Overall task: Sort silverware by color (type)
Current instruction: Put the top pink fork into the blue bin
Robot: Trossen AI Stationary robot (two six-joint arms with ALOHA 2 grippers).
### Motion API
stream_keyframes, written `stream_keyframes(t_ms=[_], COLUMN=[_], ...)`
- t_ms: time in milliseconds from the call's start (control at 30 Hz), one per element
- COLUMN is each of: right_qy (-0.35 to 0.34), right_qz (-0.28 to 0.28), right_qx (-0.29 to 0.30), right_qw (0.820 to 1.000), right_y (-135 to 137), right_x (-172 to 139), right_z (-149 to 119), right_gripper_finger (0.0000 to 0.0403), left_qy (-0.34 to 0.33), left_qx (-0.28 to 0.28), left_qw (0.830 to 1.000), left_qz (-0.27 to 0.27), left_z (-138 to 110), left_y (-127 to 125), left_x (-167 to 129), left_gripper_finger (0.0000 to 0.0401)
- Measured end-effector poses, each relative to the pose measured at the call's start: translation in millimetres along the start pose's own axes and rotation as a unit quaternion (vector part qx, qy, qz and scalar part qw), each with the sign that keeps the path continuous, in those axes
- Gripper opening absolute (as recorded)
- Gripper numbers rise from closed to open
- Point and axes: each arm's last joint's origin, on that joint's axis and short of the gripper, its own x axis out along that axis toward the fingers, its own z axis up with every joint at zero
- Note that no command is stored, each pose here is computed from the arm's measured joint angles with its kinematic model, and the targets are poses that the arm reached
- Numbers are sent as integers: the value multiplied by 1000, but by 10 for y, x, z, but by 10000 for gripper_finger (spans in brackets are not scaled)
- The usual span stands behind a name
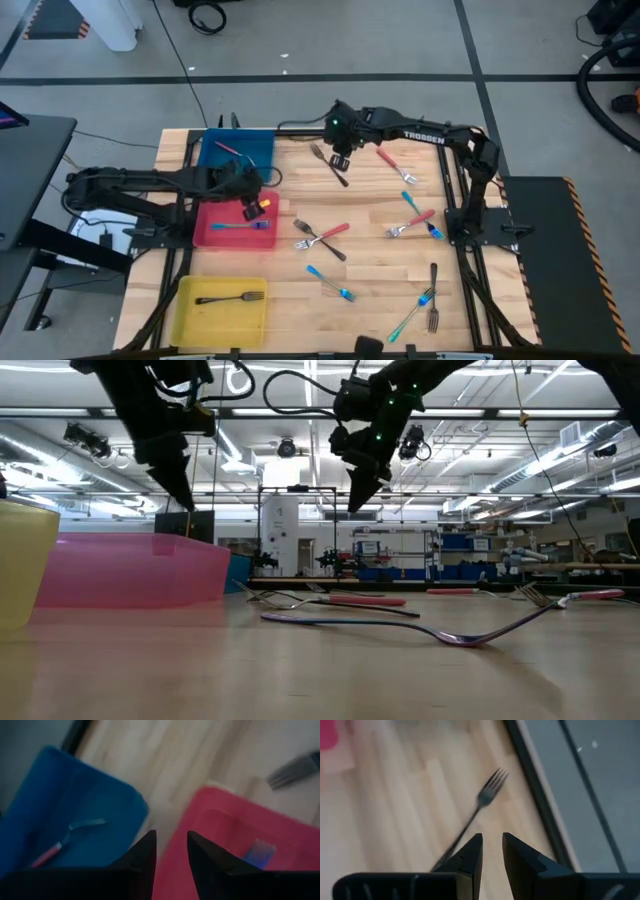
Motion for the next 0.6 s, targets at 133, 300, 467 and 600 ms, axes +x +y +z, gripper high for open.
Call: stream_keyframes(t_ms=[133,300,467,600], right_qy=[-27,-52,-56,-34], right_qz=[-17,-34,-45,-55], right_qx=[12,31,36,10], right_qw=[999,998,997,998], right_y=[-181,-356,-468,-490], right_x=[17,27,33,38], right_z=[29,47,32,-9], right_gripper_finger=[83,83,83,86], left_qy=[-17,-7,0,0], left_qx=[-16,-52,-72,-76], left_qw=[1000,998,996,995], left_qz=[20,47,61,63], left_z=[70,74,65,67], left_y=[159,351,456,474], left_x=[63,126,156,161], left_gripper_finger=[110,110,110,110])
